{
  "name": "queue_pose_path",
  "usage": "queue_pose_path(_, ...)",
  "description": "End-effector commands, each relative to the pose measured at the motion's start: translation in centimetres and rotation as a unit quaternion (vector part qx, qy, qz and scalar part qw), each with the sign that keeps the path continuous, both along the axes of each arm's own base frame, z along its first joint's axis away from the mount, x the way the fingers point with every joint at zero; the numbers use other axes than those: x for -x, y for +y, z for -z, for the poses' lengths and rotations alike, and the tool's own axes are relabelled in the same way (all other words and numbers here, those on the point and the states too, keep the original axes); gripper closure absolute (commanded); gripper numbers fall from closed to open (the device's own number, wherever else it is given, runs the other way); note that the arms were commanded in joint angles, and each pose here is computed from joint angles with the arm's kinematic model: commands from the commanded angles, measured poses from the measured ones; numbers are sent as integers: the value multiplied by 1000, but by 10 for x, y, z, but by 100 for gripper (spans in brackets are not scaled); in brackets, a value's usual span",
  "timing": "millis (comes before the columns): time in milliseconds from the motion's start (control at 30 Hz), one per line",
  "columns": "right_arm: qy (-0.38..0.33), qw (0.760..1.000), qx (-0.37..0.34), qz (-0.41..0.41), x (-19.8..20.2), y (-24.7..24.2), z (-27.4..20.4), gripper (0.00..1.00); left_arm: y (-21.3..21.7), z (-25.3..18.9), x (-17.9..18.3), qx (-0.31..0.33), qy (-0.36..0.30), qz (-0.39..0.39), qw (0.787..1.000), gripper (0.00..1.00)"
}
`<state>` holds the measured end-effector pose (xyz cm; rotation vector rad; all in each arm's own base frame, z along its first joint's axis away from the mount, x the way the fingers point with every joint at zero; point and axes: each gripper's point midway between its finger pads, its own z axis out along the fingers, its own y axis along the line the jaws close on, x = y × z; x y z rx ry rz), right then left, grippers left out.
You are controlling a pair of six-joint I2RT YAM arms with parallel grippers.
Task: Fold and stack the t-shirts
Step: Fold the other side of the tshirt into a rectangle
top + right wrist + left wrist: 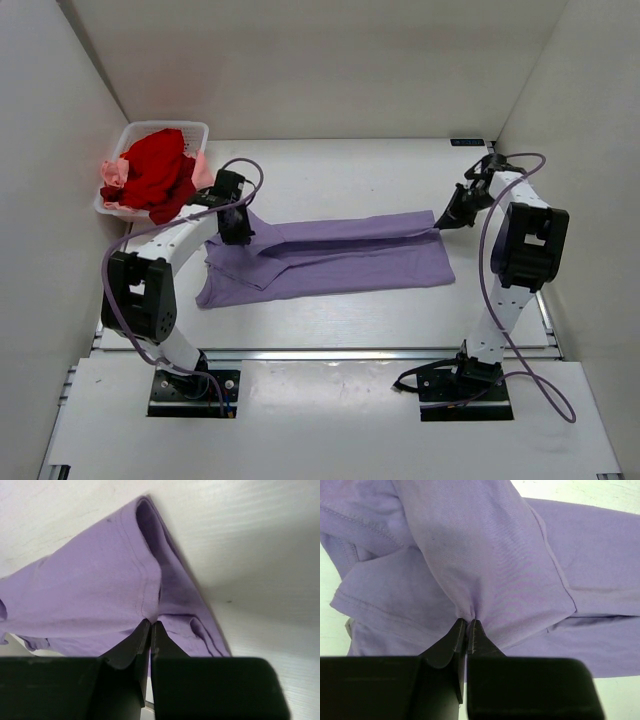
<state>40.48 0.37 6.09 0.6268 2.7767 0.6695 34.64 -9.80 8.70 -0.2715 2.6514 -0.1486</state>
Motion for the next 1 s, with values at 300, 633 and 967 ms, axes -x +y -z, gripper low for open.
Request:
queue_pose_path(300,5,1000,24,0,-4,-23,20,100,-3,5,17,4,1,15,1000,96)
queue_pose_path(633,35,998,47,6,10,-25,33,100,-5,26,27,-4,24,29,999,75)
queue_pose_path(967,-3,994,103,20,7,-28,4,75,11,-41,4,3,-81,-14,997,54)
